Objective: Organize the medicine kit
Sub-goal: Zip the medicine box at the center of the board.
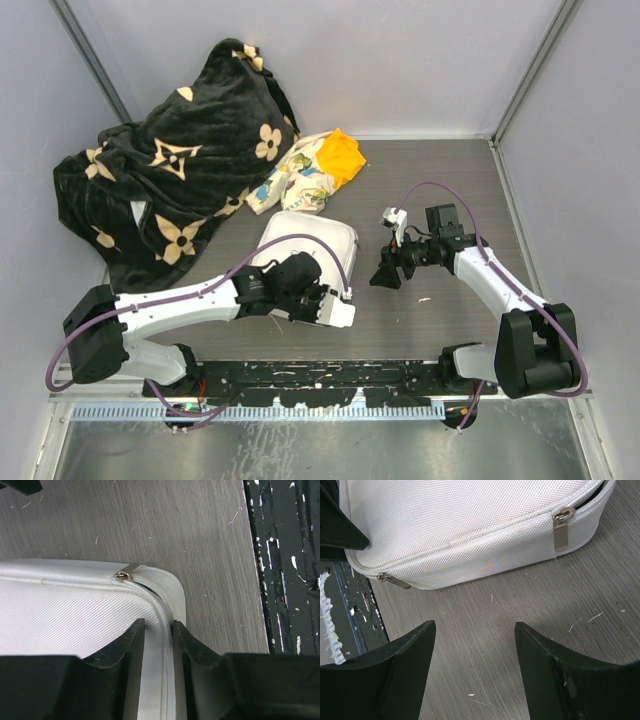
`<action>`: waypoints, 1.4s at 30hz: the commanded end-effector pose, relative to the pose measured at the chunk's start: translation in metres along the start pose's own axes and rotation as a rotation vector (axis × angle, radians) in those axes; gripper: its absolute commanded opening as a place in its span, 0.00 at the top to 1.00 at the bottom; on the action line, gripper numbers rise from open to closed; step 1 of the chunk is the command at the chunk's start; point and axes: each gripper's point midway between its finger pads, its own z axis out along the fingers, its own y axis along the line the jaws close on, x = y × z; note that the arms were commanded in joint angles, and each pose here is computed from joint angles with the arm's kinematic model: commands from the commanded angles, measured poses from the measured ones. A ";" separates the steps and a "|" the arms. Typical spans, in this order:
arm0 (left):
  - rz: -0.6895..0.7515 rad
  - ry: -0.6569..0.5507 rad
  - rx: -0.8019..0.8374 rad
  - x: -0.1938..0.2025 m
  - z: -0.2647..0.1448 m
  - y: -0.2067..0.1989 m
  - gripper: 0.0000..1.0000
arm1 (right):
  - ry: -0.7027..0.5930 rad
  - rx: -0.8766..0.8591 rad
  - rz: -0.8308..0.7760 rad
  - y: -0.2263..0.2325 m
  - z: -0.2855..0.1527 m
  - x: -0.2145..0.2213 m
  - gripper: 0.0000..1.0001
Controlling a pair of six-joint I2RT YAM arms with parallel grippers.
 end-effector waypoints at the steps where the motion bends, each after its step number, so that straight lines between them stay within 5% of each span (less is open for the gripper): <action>1: 0.002 -0.031 -0.064 -0.010 0.001 0.012 0.78 | -0.025 -0.014 -0.033 0.002 -0.002 -0.008 0.30; 9: 0.024 -0.031 -0.107 -0.011 -0.005 0.010 0.99 | -0.011 -0.008 -0.025 -0.001 -0.001 -0.006 0.30; 32: 0.352 0.004 -0.471 -0.027 -0.017 0.028 1.00 | 0.004 0.062 0.002 -0.019 -0.009 0.000 0.30; 42: 0.232 -0.038 -0.374 -0.026 -0.016 0.007 1.00 | 0.006 0.079 0.011 -0.023 -0.012 0.002 0.30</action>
